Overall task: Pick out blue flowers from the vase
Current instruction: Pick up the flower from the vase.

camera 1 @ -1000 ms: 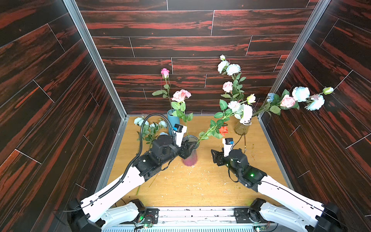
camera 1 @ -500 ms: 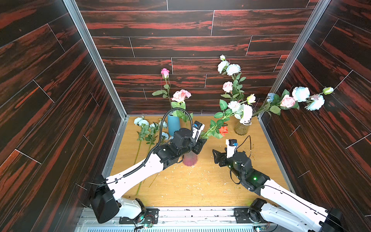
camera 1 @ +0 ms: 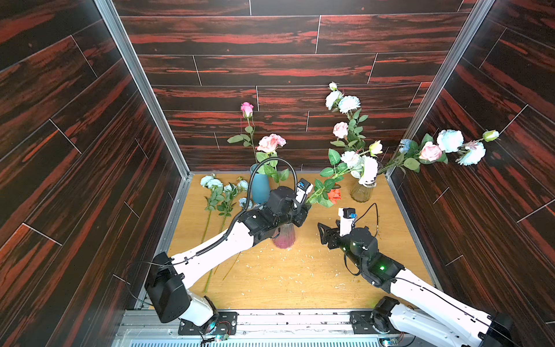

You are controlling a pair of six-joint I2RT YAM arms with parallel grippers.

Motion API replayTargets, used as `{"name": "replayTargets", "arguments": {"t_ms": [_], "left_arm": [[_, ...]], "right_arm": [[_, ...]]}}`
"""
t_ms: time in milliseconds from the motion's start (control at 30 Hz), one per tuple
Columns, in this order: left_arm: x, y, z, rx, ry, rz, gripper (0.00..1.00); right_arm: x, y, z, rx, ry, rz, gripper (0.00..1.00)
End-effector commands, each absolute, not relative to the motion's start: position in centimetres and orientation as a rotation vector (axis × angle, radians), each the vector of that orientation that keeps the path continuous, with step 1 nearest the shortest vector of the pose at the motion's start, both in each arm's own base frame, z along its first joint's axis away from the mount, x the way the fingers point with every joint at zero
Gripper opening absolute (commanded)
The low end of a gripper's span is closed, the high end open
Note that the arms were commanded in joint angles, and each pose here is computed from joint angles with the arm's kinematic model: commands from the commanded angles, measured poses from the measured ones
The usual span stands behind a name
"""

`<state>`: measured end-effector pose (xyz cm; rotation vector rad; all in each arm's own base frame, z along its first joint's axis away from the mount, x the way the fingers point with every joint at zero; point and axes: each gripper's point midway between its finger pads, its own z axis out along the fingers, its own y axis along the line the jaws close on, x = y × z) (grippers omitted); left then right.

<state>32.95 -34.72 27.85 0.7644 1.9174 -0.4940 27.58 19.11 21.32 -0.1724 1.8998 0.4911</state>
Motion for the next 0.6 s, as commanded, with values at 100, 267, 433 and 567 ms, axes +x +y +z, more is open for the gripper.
{"name": "replayTargets", "arguments": {"t_ms": [100,267,433,567], "left_arm": [[33.6,-35.0,28.9,0.758,1.891,-0.478,0.31],[33.3,-34.8,29.4,0.758,1.882,-0.489,0.16],[32.8,-34.5,30.0,0.755,1.870,-0.504,0.11],[32.7,-34.4,30.4,0.750,1.862,-0.510,0.05]], "right_arm": [[27.4,18.9,21.2,-0.174,1.888,0.497,0.82],[27.4,19.0,21.2,-0.176,1.889,0.498,0.82],[27.5,19.0,21.2,-0.177,1.893,0.497,0.82],[27.5,19.1,21.2,-0.179,1.893,0.499,0.82]]}}
